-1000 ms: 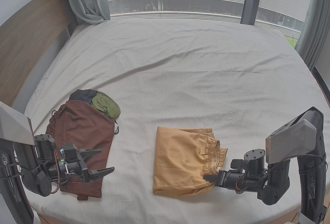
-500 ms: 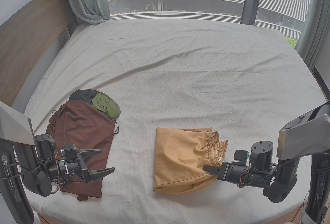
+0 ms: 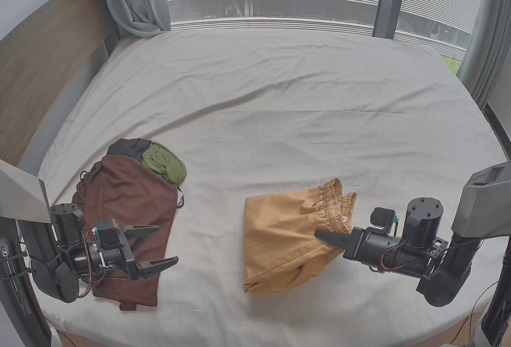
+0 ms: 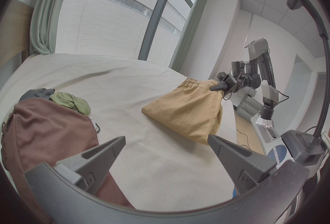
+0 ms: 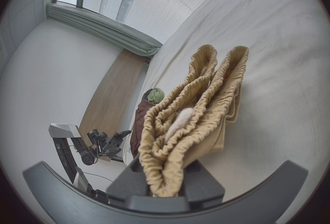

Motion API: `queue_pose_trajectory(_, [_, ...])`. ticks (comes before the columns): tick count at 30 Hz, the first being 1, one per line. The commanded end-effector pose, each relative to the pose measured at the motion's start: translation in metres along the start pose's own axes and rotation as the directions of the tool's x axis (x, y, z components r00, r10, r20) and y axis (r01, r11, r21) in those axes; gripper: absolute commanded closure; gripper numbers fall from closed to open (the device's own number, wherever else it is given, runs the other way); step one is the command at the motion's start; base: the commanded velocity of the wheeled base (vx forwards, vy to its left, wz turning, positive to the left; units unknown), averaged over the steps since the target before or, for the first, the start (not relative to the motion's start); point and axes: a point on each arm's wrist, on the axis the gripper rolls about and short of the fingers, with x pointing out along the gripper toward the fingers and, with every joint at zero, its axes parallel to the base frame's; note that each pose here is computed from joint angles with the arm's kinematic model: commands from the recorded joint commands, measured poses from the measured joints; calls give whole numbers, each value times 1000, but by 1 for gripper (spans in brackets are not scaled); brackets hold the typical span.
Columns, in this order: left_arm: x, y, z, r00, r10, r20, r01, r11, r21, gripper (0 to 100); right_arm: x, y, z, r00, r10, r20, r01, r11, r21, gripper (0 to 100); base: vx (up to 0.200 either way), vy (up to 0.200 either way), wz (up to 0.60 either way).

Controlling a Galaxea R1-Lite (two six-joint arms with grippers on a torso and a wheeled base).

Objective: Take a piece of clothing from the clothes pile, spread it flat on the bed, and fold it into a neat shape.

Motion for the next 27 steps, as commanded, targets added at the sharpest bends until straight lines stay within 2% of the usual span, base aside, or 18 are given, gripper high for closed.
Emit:
queue_pose_trajectory(1, [-1, -2, 4, 1000, -1, 9, 1, 1000, 13, 0, -4, 13, 9, 998, 49, 32, -48, 999, -24, 100, 0, 0, 0])
queue_pose_trajectory(8, [-1, -4, 3, 1000, -12, 4, 12, 1000, 5, 0, -1, 24, 23, 991, 106, 80, -101, 993, -57, 100, 0, 0, 0])
queue_pose_trajectory(13, [1, -6, 2, 1000, -20, -1, 20, 1000, 2, 0, 5, 37, 39, 976, 168, 140, -156, 984, -90, 100, 0, 0, 0])
queue_pose_trajectory(22, [1, -5, 0, 1000, -19, -4, 19, 1000, -4, 0, 22, 49, 67, 953, 224, 205, -199, 971, -134, 100, 0, 0, 0])
queue_pose_trajectory(27, [1, -5, 0, 1000, -19, -5, 19, 1000, -5, 0, 30, 51, 79, 949, 233, 211, -206, 968, -141, 100, 0, 0, 0])
